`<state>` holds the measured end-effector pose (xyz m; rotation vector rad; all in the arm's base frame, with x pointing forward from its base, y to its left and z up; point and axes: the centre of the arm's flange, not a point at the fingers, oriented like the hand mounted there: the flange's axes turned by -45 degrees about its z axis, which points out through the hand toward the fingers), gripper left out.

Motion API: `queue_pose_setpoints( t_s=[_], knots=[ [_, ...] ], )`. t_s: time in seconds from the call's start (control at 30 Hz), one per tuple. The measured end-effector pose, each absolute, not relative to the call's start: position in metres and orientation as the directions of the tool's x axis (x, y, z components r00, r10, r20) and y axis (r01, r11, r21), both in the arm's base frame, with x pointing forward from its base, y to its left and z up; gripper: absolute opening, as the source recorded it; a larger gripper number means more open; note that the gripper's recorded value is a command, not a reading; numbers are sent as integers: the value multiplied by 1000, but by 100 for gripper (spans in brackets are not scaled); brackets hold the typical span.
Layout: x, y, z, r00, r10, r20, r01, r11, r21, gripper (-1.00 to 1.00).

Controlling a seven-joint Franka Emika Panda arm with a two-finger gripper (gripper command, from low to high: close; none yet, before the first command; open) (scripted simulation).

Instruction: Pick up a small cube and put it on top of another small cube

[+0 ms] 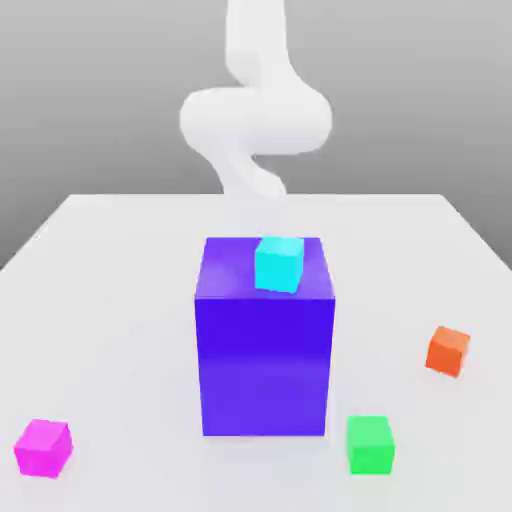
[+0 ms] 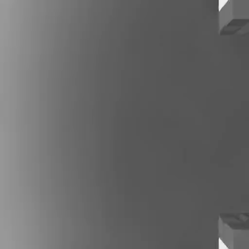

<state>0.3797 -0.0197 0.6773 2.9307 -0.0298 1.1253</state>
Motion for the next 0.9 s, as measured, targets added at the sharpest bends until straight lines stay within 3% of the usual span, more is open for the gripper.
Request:
queue_pose_setpoints(
  t_s=[0.2, 0.43, 0.63, 0.9],
  knots=[
    [444, -74, 584, 841, -33, 541, -41, -999, 4, 0],
    [480, -141, 462, 923, -65, 379, -73, -997, 6, 0],
    [475, -204, 351, 967, -111, 230, -115, -993, 5, 0],
    [429, -261, 206, 990, -139, 24, -139, -990, 1, 0]
  ],
)
